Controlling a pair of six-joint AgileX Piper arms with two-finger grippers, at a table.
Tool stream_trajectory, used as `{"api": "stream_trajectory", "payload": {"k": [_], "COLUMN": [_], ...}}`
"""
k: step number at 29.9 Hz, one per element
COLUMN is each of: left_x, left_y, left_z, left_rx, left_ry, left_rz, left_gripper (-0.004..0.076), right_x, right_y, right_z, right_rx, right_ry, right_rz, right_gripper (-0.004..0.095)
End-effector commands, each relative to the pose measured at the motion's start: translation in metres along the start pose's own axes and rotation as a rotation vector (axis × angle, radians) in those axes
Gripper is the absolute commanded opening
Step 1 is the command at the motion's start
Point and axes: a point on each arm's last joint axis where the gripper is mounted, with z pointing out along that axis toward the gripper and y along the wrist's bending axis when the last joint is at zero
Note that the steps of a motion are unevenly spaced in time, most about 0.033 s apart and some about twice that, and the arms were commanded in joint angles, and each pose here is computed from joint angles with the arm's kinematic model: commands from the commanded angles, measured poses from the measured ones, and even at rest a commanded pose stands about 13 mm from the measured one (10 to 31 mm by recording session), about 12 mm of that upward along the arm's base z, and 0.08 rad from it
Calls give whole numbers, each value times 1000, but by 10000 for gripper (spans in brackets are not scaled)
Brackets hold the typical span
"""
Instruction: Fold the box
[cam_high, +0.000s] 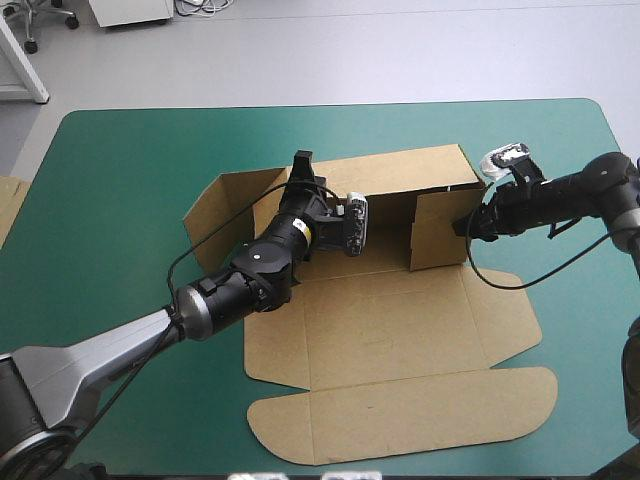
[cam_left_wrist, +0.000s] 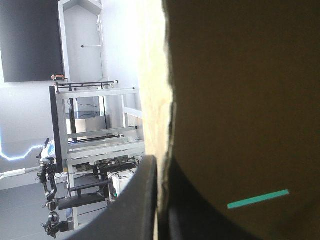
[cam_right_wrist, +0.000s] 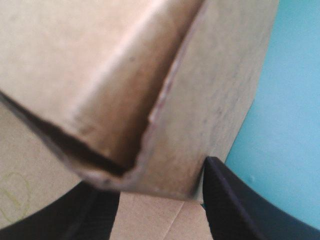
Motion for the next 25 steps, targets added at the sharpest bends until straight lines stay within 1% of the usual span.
{"api": "stream_trajectory", "payload": {"k": [1,7,13,16,19,22,25], "left_x": [-3,-4,-4,-4,-4,-4,-4], "left_y": [18,18,18,18,18,18,18], "left_z": [-13,-13,-13,-13,-13,-13,-13], "left_rx": [-57,-57,-57,-57,-57,-57,-57], "left_ry": [-46,-49,-49,-49,-49,-49,-49], "left_rz": [-27,-43,-45,-45,-45,-45,-45], "left_gripper": [-10,-10,-10,-10,-10,-10,-10], "right_x": [-8,12,13,9,8,8,8], "right_y": [16,23,35,42,44,45,45], "right_z": [-17,-4,10,17,20,21,21], "right_rx": [40,52,181,247,285,284,279], "right_ry": [-157,-247,-278,-300,-312,-308,-307], "right_rz": [20,55,4,-27,-30,-31,-27], "right_gripper": [462,462,455,429,408,369,292]}}
